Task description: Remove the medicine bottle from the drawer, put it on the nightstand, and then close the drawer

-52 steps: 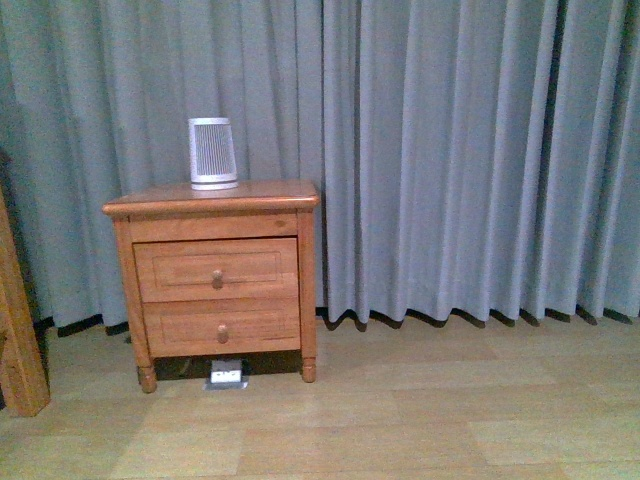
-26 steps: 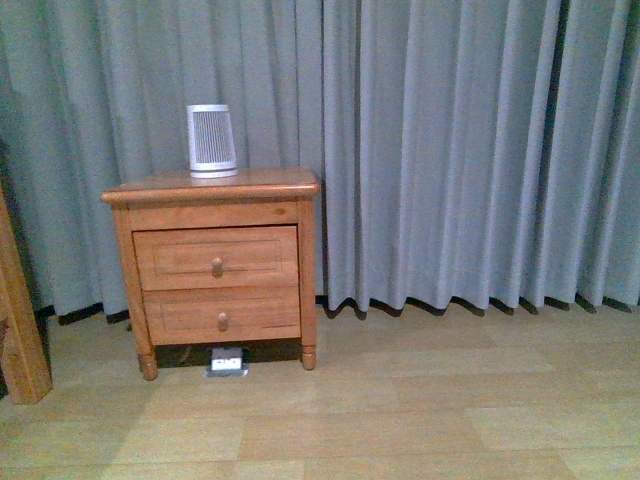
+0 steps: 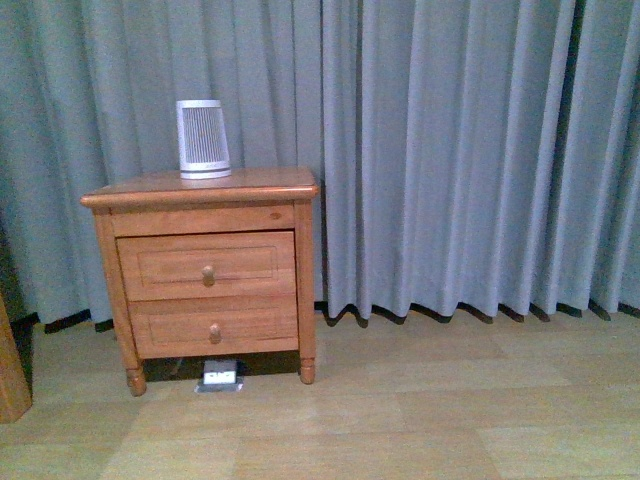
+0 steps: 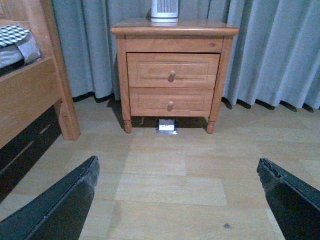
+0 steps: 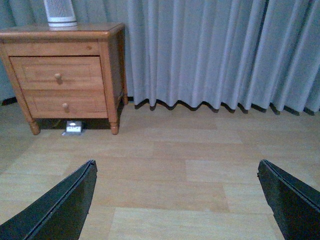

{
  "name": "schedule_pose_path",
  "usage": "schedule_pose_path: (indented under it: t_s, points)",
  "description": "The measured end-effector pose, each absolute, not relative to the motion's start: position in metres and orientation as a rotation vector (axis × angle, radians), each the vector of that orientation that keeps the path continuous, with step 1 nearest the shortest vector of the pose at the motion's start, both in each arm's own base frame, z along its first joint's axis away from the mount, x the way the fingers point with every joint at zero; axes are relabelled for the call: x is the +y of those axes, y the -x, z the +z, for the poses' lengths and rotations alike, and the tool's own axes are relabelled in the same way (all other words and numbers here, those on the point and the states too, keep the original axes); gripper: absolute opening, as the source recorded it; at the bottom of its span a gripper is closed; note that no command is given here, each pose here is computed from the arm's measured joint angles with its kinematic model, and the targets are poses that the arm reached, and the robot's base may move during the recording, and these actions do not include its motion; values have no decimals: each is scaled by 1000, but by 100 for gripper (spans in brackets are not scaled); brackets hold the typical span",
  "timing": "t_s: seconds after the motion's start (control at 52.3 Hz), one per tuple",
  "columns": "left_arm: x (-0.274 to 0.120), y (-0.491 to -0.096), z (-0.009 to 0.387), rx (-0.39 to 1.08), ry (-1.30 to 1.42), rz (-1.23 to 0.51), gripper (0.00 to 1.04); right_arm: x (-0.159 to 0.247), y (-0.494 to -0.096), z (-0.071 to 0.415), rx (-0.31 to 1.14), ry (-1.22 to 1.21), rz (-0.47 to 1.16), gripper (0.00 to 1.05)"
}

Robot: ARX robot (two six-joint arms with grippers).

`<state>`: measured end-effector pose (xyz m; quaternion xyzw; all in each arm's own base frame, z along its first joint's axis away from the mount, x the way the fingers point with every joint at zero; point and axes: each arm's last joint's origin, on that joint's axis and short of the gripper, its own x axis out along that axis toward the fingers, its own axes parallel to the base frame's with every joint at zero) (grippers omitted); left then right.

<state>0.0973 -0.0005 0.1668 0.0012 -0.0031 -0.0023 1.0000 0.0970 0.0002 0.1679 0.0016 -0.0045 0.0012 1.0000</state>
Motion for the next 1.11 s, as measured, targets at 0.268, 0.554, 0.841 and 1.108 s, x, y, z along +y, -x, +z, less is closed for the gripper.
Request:
schedule_pose_path:
  t_s: [0.268,0.554,0.841,1.108]
  points:
    - [-1,-97,167,-6,-2,-5,98,0,-97,168,-9,-3,2,98]
    - [-1,-97,167,-7,-2,-5,98,0,-97,168,-9,-3,3,98]
    - [0,-97,167,-7,-2,-2,98,0,-97,168,-9,-3,3,98]
    - [0,-97,167,-7,-2,-5,98,0,-97,168,-9,-3,2,98]
